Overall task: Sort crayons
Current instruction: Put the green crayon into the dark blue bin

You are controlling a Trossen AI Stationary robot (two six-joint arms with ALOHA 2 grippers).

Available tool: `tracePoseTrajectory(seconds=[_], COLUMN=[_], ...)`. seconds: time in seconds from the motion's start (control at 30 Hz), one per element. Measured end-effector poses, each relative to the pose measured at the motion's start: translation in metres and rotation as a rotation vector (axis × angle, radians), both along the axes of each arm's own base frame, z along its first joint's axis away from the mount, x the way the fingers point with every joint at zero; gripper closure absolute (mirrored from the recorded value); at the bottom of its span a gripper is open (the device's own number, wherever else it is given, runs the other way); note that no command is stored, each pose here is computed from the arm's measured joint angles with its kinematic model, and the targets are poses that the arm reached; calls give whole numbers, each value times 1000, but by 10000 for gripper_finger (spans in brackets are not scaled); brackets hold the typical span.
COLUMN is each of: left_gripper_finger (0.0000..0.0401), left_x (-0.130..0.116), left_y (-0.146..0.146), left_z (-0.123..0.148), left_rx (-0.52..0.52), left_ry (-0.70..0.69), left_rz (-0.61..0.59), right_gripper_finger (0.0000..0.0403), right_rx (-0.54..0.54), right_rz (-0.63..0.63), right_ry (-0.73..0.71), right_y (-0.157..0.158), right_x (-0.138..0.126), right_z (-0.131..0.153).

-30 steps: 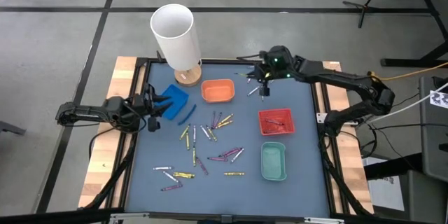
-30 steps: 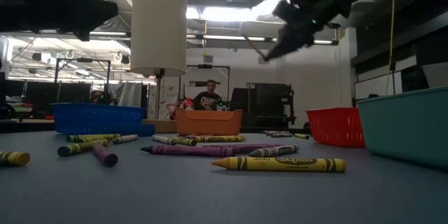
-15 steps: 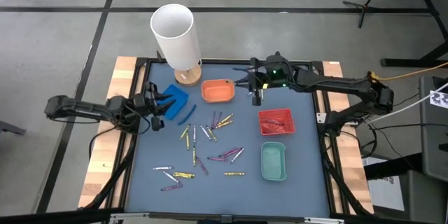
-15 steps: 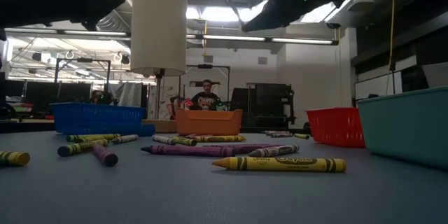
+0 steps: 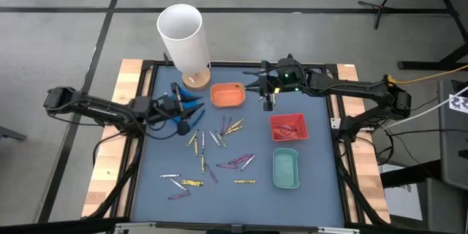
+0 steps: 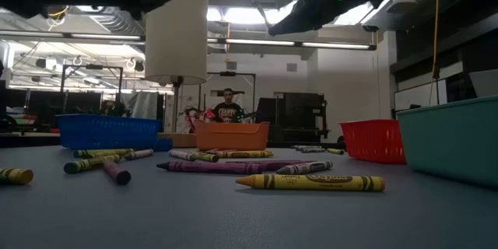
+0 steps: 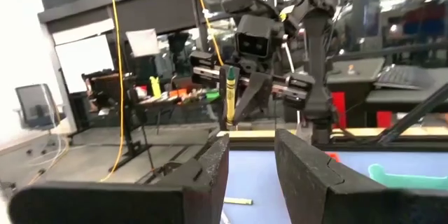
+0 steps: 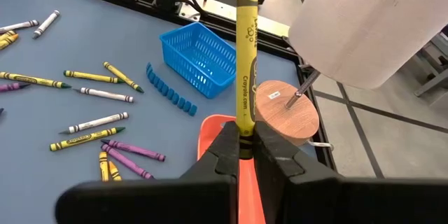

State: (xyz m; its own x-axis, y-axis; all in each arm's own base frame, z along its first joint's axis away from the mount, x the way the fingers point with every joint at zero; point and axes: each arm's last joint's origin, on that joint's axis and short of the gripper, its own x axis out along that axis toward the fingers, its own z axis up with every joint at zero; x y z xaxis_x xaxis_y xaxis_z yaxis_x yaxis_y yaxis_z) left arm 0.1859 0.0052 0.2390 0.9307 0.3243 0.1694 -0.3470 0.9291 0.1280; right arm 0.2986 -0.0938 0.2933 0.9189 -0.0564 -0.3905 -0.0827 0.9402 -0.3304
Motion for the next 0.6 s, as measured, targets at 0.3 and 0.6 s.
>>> tracePoseTrajectory(seconds=[0.3,0.6], left_gripper_finger=[299,299], left_x=[52,96], left_y=[13,26], left_z=[14,16], left_rx=[-2,-5], left_ry=[64,108], left_rz=[56,97], right_gripper_finger=[382,382], right_rx=[1,1], right_rz=[0,0], right_ry=[2,2], right_y=[0,0], right_x=[0,0], right_z=[0,0])
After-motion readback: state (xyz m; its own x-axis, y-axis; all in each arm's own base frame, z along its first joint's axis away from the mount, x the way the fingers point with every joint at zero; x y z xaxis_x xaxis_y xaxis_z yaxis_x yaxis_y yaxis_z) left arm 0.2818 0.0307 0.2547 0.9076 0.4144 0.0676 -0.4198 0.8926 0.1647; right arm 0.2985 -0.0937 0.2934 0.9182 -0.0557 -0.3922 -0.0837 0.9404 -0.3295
